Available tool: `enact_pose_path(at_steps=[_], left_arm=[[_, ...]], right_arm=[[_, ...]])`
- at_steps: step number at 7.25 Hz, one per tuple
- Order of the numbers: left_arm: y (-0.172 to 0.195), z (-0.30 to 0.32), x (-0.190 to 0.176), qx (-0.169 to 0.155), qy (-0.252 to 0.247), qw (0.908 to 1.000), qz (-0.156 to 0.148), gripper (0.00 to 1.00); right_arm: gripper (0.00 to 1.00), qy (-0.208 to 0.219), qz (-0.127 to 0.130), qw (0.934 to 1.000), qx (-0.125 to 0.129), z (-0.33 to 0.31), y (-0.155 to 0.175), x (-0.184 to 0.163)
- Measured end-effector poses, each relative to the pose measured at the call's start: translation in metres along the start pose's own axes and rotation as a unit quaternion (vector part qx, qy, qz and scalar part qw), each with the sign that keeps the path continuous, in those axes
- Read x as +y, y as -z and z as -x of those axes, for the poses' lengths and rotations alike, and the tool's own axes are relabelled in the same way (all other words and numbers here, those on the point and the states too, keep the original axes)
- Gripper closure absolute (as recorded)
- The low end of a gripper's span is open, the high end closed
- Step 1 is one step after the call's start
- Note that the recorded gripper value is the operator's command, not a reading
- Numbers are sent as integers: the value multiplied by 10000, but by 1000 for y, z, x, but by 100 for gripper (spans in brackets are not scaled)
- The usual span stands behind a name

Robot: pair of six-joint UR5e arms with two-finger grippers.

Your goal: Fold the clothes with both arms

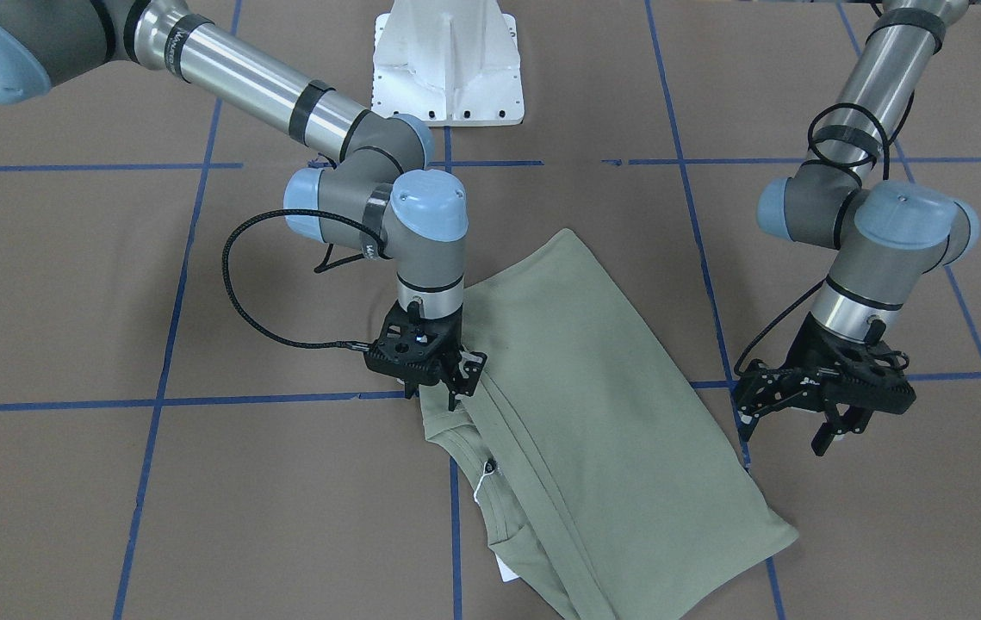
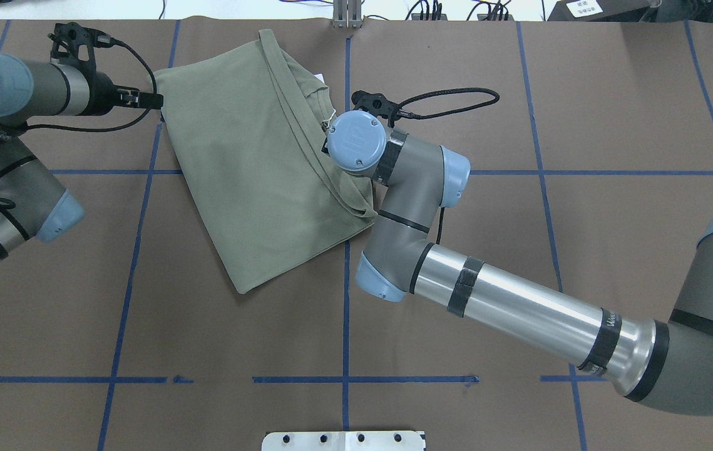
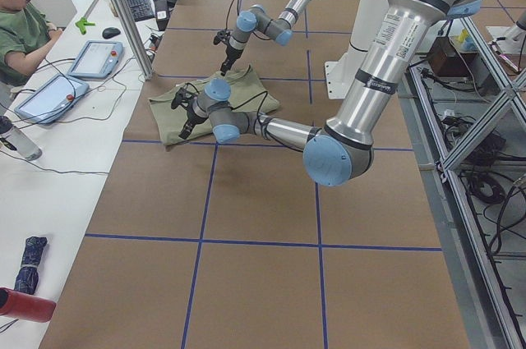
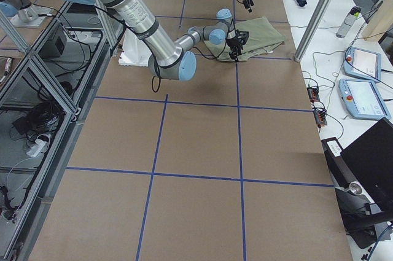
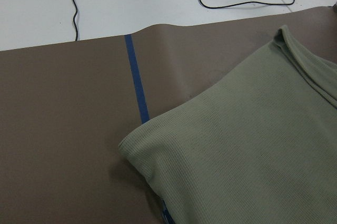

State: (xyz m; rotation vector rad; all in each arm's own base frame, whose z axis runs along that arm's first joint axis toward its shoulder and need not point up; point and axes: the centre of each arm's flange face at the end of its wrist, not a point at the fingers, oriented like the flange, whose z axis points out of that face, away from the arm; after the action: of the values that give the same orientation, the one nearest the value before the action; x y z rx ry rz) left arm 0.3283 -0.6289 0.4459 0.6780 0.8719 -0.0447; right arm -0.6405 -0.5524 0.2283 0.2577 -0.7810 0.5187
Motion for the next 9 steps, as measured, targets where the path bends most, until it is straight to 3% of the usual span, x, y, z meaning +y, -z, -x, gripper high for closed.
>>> enact_pose_path(at_steps=[2, 3, 6, 9], left_arm=[[0, 0, 0, -4, 1, 10000, 4, 0], [0, 0, 0, -3, 1, 10000, 3, 0], [0, 1, 1, -7, 2, 10000, 7, 0], [-1, 2, 3, -14, 5, 10000, 20, 0]], right_arm=[[96, 16, -19, 10000, 8, 0, -1, 4], [100, 13, -20, 10000, 8, 0, -1, 4], [100, 28, -11, 10000, -13, 2, 1, 5], [100, 77, 82, 9999, -91, -8, 28, 16]])
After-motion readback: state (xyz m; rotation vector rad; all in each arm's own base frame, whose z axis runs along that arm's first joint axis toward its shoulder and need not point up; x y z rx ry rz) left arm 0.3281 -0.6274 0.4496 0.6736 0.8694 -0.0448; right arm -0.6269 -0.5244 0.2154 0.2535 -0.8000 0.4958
